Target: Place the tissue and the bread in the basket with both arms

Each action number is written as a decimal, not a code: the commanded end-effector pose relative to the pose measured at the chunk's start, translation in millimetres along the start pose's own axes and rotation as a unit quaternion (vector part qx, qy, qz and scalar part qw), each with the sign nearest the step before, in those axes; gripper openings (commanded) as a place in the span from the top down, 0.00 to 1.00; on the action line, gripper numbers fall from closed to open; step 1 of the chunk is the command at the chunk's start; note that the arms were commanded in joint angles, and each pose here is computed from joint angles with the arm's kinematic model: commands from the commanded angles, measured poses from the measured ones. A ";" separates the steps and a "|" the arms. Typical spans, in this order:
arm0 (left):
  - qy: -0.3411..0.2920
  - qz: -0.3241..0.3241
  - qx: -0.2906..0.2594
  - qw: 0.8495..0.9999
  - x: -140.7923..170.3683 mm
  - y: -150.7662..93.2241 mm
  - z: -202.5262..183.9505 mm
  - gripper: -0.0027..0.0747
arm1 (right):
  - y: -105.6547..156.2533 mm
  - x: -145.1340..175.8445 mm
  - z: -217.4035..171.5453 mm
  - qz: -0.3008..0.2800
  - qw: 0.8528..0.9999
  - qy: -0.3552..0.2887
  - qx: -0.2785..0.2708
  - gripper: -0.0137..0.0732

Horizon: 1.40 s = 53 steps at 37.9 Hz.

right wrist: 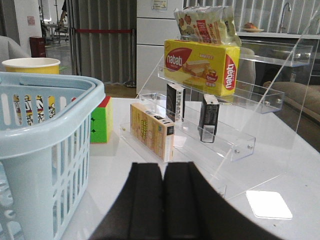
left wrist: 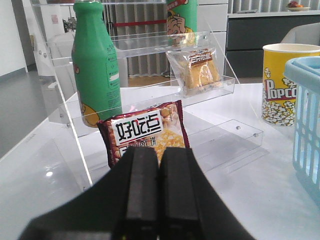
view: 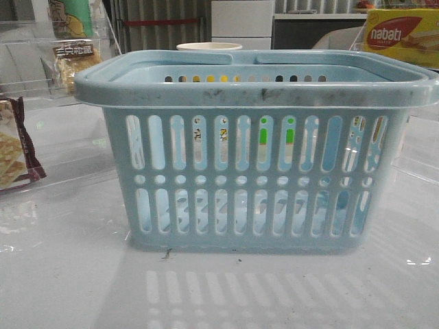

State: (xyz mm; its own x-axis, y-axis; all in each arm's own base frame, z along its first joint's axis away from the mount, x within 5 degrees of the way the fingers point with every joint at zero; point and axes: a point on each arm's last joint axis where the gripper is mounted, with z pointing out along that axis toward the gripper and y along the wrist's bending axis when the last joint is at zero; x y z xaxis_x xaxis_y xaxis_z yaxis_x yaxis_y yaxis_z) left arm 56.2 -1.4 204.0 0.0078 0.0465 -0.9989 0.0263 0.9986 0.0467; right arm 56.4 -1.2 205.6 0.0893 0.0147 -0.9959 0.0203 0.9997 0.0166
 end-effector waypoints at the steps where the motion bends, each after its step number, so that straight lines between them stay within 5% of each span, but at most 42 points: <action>1: -0.068 -0.003 0.003 0.998 -11.4 -0.3 -2.2 0.84 | -0.2 -9.1 -1.8 -0.003 0.999 -0.054 0.002 0.78; 12: -0.108 -0.006 0.002 0.994 -30.3 0.5 -5.9 0.84 | 0.0 -22.8 -3.3 -0.003 0.998 -0.067 0.002 0.78; 19: -0.178 -0.007 -0.001 0.984 -81.8 3.1 -21.0 0.84 | 1.0 -72.5 -12.6 -0.003 0.995 -0.098 0.001 0.78; 26: -0.183 -0.007 -0.003 0.983 -136.6 6.3 -33.8 0.84 | 2.2 -130.3 -19.3 -0.004 0.996 -0.093 0.000 0.78; 37: -0.061 -0.008 -0.003 0.998 -184.5 9.3 -18.9 0.84 | 3.3 -184.1 -1.2 -0.004 1.000 0.018 0.000 0.78; 53: 0.142 -0.007 0.000 0.990 -156.0 8.4 13.7 0.84 | 2.8 -153.5 41.2 -0.003 0.975 0.223 0.002 0.78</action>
State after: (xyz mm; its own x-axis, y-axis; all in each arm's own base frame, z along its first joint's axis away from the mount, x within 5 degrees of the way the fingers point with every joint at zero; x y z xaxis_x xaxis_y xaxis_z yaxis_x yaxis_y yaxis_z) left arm 64.2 0.1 348.8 -0.3069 0.0463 -0.9506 0.0203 0.9989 0.0421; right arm 75.8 -1.0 350.7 -0.3889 0.0226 -0.9210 0.0212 0.9997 0.0155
